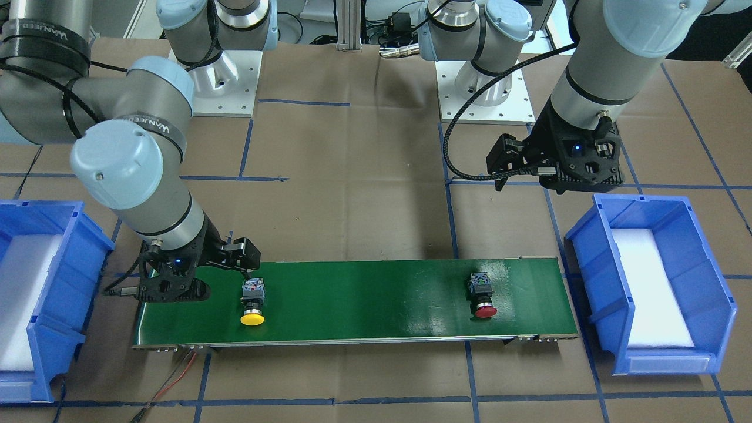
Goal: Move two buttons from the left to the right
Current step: 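Place the red button on the belt and raise the left gripper, then lower the right gripper onto the yellow button at the belt's far end and grasp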
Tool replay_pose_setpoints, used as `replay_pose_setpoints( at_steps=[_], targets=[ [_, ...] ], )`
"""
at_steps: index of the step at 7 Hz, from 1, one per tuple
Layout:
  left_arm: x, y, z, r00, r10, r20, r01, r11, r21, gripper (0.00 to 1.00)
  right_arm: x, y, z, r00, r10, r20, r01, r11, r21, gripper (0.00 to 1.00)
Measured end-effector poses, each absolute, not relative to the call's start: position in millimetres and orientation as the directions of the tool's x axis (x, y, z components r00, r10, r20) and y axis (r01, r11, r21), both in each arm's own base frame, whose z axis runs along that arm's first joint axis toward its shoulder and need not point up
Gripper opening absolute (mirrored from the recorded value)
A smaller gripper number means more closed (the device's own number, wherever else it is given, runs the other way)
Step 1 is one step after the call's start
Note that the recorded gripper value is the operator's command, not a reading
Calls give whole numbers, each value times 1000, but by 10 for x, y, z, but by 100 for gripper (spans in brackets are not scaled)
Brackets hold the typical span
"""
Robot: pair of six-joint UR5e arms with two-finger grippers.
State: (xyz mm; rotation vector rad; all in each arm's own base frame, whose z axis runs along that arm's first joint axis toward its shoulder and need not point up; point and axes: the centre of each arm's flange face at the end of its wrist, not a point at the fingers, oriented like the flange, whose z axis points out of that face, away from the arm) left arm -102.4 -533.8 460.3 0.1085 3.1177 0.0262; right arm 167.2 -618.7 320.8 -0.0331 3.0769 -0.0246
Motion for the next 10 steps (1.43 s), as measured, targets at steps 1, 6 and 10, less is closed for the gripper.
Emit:
replay_pose_setpoints(
  at_steps=[1,6,10],
  targets=[
    [-1022,-5338,4609,-997,69,-22,69,997,17,100,1680,-6251,3085,-998,-23,-66,-22,1000,-21,100],
    [-1019,-5354,4636,-998,67,-20,67,998,17,100,1689,-6410,2509,-998,-25,-52,-26,999,27,21],
    [-1011,-5347,4647,-998,67,-20,66,998,16,100,1613,-6417,2609,-999,-42,7,-42,999,25,7]
  ],
)
